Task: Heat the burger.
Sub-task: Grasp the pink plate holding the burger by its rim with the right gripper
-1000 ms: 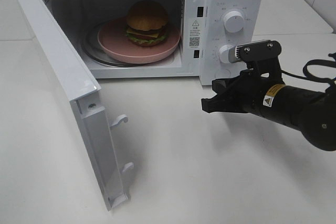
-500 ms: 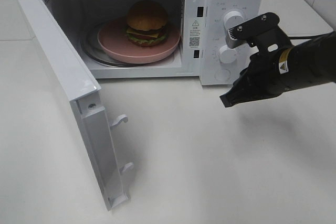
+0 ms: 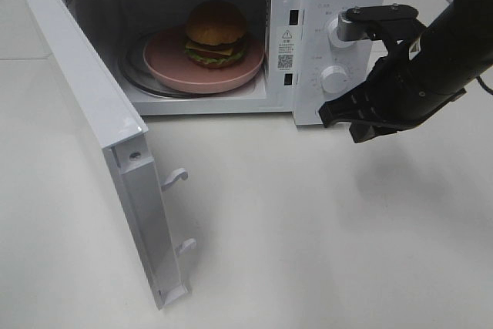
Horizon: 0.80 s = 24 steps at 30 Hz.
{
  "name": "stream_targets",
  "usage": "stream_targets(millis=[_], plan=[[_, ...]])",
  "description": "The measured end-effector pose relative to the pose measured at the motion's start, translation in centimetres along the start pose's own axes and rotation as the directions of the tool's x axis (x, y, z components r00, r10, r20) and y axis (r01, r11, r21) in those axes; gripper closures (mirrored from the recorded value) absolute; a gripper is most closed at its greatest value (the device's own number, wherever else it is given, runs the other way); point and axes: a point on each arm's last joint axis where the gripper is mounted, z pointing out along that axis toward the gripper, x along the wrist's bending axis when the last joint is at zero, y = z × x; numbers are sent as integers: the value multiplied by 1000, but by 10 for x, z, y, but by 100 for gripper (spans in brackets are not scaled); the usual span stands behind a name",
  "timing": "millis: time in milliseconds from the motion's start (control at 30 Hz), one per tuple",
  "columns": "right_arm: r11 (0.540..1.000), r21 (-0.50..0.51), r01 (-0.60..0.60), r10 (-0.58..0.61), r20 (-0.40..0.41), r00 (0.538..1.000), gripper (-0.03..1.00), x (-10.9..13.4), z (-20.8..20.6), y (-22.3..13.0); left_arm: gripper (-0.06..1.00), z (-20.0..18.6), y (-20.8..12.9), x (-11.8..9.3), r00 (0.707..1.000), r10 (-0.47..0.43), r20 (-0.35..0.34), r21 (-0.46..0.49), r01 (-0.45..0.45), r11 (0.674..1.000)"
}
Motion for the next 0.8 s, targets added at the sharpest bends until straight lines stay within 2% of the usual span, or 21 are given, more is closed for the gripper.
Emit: stream_targets(millis=[67,100,133,167,233,467,500,567,600,633,667,700,733,767,800], plan=[[999,13,-34,35,-90,995,95,8,0,0,94,0,0,0,1000,0,0,0,0,1000],[999,13,-34,35,-90,995,95,8,0,0,94,0,0,0,1000,0,0,0,0,1000],[1000,18,-25,28,-145,989,95,13,0,0,94,0,0,0,1000,0,0,0,0,1000],[1000,18,-25,28,-145,989,95,13,0,0,94,0,0,0,1000,0,0,0,0,1000],[1000,4,-8,8,-205,979,95,19,-1,1,94,0,0,0,1000,0,0,0,0,1000],[996,-26,87,-90,-227,970,91,21,-2,2,94,0,0,0,1000,0,0,0,0,1000],[990,-38,139,-144,-225,964,87,21,-2,2,94,0,0,0,1000,0,0,0,0,1000],[986,-43,158,-164,-225,961,84,21,-2,2,94,0,0,0,1000,0,0,0,0,1000],[979,-46,198,-203,-229,952,77,21,-3,2,94,0,0,0,1000,0,0,0,0,1000],[979,-46,198,-203,-229,952,77,21,-3,2,94,0,0,0,1000,0,0,0,0,1000],[975,-45,216,-221,-237,946,72,22,-4,2,94,0,0,0,1000,0,0,0,0,1000],[970,-40,240,-242,-259,935,63,24,-6,3,94,0,0,0,1000,0,0,0,0,1000],[970,-40,240,-242,-259,935,63,24,-6,3,94,0,0,0,1000,0,0,0,0,1000],[965,-31,260,-258,-285,923,54,26,-8,5,94,0,0,0,1000,0,0,0,0,1000],[962,-29,272,-268,-297,916,49,27,-9,7,94,0,0,0,1000,0,0,0,0,1000]])
